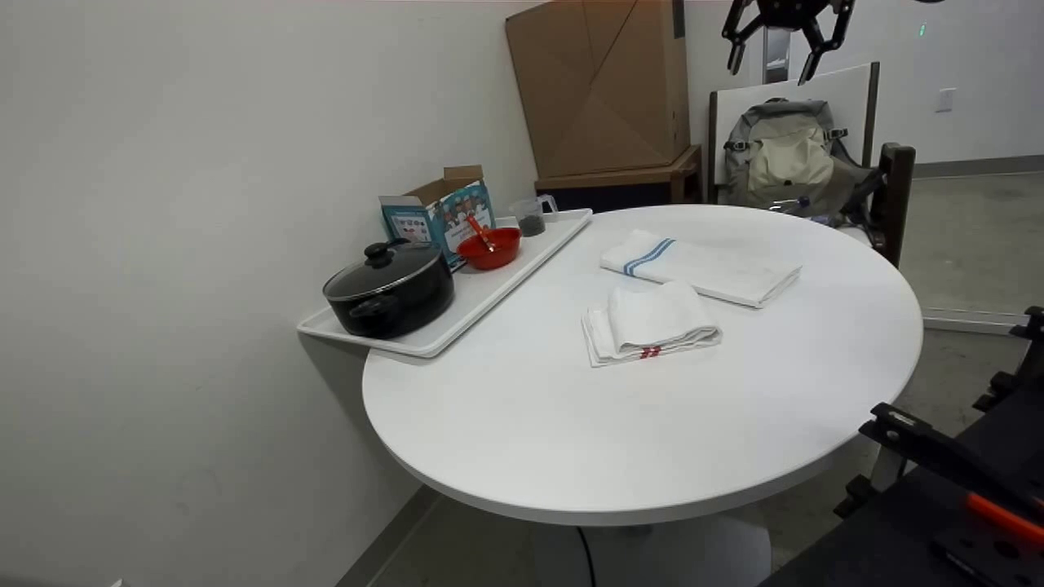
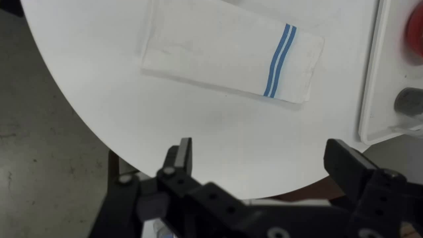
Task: Fold the tea towel on the right
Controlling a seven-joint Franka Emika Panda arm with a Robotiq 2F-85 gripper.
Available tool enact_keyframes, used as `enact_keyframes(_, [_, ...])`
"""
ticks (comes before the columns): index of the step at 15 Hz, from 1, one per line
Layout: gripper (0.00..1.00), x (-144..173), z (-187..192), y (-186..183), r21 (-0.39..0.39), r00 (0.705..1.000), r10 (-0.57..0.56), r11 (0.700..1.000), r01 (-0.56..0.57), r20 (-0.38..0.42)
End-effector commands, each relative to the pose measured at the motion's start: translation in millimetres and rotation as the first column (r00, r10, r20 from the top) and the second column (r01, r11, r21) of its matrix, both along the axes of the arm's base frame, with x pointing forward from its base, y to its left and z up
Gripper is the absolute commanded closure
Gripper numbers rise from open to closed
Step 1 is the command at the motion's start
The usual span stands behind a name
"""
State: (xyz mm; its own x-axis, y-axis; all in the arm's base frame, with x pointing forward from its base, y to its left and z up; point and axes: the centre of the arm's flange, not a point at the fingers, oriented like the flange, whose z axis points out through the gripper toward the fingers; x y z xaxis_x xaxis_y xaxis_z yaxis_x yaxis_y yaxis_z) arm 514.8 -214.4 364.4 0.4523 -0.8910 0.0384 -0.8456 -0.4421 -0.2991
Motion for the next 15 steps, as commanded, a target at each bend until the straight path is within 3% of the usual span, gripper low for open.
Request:
enact_keyframes(1, [0.00, 13, -21, -5, 0.117, 0.991, -0.130, 0.984, 0.134, -0.035])
enact_keyframes(5, [0.00, 15, -44, -6, 0.174, 0.980, -0.198, 0.964, 0.201, -0.033])
enact_keyframes(15, [0.00, 21, -119, 12, 0.102, 0.975, -0.210, 0.971, 0.216, -0.070])
